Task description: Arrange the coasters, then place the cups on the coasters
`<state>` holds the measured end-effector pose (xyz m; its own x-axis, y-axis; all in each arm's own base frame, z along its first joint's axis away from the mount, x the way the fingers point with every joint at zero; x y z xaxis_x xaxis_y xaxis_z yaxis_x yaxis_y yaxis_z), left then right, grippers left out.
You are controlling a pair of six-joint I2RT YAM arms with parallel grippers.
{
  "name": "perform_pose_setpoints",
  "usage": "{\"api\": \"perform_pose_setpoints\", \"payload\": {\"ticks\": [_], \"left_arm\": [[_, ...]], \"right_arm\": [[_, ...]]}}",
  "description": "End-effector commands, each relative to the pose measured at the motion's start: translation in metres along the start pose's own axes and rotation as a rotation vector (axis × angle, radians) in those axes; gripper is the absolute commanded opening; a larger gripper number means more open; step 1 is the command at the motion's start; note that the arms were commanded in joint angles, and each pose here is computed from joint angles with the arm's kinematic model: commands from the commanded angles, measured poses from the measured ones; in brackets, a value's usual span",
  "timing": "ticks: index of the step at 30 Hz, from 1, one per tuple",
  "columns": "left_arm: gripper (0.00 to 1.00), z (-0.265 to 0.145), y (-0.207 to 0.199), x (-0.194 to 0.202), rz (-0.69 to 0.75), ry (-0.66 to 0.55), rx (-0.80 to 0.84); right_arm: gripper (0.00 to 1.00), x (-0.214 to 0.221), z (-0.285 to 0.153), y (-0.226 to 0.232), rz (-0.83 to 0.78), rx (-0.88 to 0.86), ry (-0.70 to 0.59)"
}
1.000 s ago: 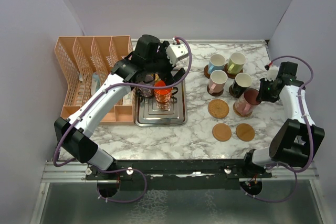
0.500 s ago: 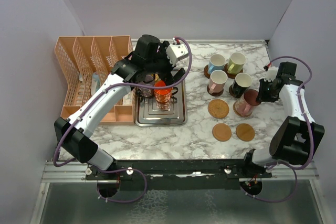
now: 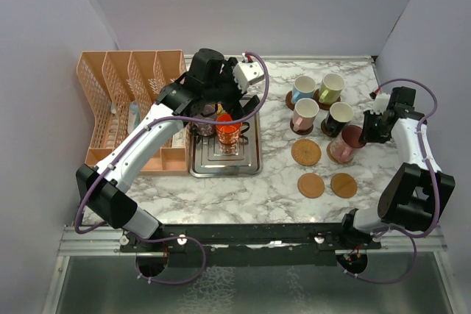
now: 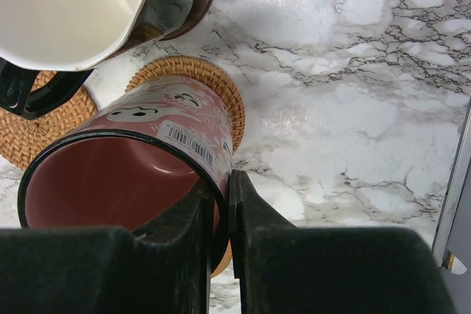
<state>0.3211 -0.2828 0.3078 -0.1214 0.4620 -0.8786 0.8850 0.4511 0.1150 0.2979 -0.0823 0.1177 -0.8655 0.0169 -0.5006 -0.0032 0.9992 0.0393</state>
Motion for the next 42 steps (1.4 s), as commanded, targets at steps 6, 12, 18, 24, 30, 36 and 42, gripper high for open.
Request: {"api": "perform_pose_setpoints", "payload": {"ticks": [6,12,18,24,30,36,42], "left_arm": [[0.99,-0.005,0.002,-0.002,0.014,-0.001,-0.015],[0.99,-0.006,0.001,-0.002,0.015,-0.004,-0.013],[0.99,-0.007,0.000,0.000,0.016,-0.001,-0.012],[0.99,-0.009,0.001,0.000,0.020,0.000,-0.023],[0.99,-0.009,0.017,0.014,0.057,0.056,-0.107],[0.99,-0.003,0.025,0.048,0.086,0.153,-0.121],[0.98,0.009,0.038,0.084,0.032,0.237,-0.071]], "right_arm": [[0.16,-0.024,-0.012,-0.001,-0.018,0.002,-0.097],[0.19,-0.020,-0.011,0.001,-0.015,-0.004,-0.091],[0.23,-0.019,-0.013,0.002,-0.018,-0.007,-0.094],[0.30,-0.024,-0.019,0.002,-0.026,-0.001,-0.109],[0.43,-0.047,-0.037,-0.002,-0.053,0.018,-0.175],[0.55,-0.072,-0.056,0.005,-0.091,-0.003,-0.237],[0.56,-0.088,-0.075,0.026,-0.150,-0.072,-0.301]]}}
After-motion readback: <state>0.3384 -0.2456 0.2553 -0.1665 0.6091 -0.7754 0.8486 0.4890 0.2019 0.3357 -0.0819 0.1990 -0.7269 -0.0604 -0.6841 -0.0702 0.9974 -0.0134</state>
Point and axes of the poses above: each gripper's point midway between its finger pads, its own z axis out along the fingers, its own y axis along the line the jaws close on, x = y × z, the point moved 1 cm from there along -z, back along the fingers, and after that the axes turned 3 degrees about -z, right-handed, at the moved point
